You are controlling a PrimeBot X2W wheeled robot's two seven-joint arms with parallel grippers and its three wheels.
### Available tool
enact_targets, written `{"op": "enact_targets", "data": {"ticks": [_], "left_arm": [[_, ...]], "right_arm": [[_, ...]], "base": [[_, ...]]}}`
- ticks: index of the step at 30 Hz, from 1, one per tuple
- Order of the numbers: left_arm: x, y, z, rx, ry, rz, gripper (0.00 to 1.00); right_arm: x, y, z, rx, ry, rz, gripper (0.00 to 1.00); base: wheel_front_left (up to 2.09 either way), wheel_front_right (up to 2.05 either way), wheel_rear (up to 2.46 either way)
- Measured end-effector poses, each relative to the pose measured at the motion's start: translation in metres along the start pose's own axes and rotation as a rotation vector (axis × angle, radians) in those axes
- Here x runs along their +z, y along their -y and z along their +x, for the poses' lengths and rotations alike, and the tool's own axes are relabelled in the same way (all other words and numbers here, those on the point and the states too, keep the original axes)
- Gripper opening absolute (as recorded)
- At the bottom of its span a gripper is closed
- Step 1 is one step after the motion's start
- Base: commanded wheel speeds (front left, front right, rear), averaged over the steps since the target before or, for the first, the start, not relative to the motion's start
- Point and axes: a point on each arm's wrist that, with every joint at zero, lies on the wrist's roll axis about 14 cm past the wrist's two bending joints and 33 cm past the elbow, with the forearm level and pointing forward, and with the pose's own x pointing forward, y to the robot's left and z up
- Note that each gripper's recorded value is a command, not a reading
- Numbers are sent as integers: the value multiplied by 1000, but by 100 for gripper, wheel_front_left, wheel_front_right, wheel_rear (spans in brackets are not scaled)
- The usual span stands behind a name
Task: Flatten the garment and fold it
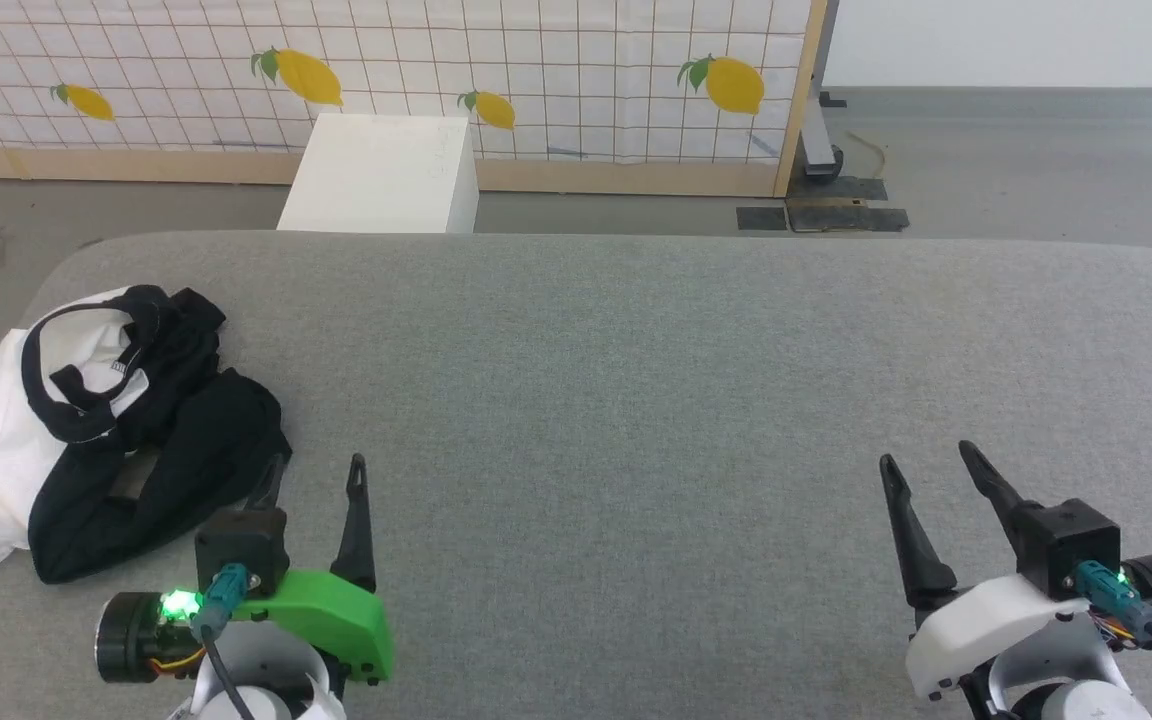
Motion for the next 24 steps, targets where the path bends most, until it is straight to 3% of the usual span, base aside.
{"op": "enact_targets", "data": {"ticks": [24], "left_arm": [[-7, -27, -19, 98, 8, -24, 100]], "right_arm": [[3, -33, 21, 104, 31, 4, 100]], "base": [[0, 0, 0]]}}
